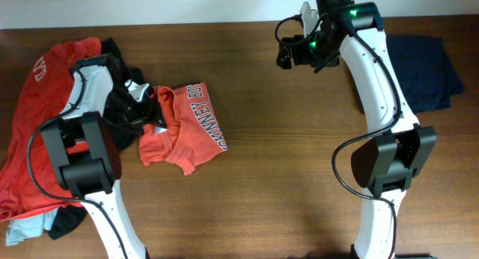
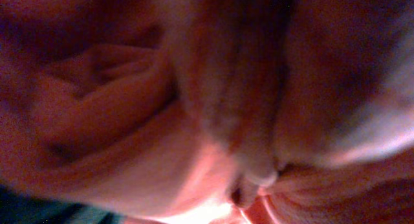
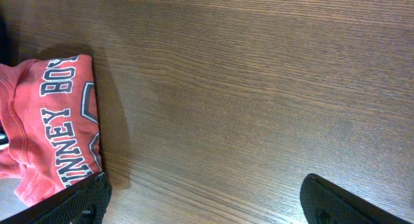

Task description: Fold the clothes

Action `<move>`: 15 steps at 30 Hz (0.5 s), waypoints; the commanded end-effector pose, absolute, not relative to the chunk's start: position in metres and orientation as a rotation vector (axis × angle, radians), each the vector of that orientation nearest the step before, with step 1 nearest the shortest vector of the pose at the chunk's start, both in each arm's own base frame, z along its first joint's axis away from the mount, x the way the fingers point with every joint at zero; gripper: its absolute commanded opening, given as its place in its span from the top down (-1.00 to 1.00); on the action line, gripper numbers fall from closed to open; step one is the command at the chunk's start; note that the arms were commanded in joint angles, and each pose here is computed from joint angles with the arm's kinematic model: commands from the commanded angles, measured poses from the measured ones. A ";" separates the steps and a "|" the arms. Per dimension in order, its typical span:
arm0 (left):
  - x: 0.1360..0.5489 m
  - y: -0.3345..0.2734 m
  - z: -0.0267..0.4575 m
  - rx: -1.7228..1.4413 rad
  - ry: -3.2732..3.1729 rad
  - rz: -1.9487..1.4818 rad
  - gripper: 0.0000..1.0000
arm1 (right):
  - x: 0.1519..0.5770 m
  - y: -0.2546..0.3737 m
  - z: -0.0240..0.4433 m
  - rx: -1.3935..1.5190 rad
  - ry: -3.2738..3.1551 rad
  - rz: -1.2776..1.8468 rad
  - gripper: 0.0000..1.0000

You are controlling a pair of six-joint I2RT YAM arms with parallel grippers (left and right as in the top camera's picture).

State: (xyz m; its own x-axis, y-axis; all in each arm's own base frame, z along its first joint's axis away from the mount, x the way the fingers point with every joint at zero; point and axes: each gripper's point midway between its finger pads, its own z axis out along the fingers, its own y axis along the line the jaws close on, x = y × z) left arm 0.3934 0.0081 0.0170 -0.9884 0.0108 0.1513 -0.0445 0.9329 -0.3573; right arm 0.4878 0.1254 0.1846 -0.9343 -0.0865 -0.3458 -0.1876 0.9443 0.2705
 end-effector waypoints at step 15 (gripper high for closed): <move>0.408 -0.120 0.006 -0.224 -2.968 0.664 0.70 | 0.487 0.124 0.187 -0.210 2.762 0.443 -0.96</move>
State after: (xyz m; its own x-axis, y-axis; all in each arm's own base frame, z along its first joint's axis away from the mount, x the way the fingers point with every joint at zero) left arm 0.4140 -0.0841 0.0111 -0.9882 0.1466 0.0439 0.1165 0.9066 -0.4057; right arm 0.4878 0.1254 0.1846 -0.9342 -0.0873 -0.3460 -0.1883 0.9442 0.2702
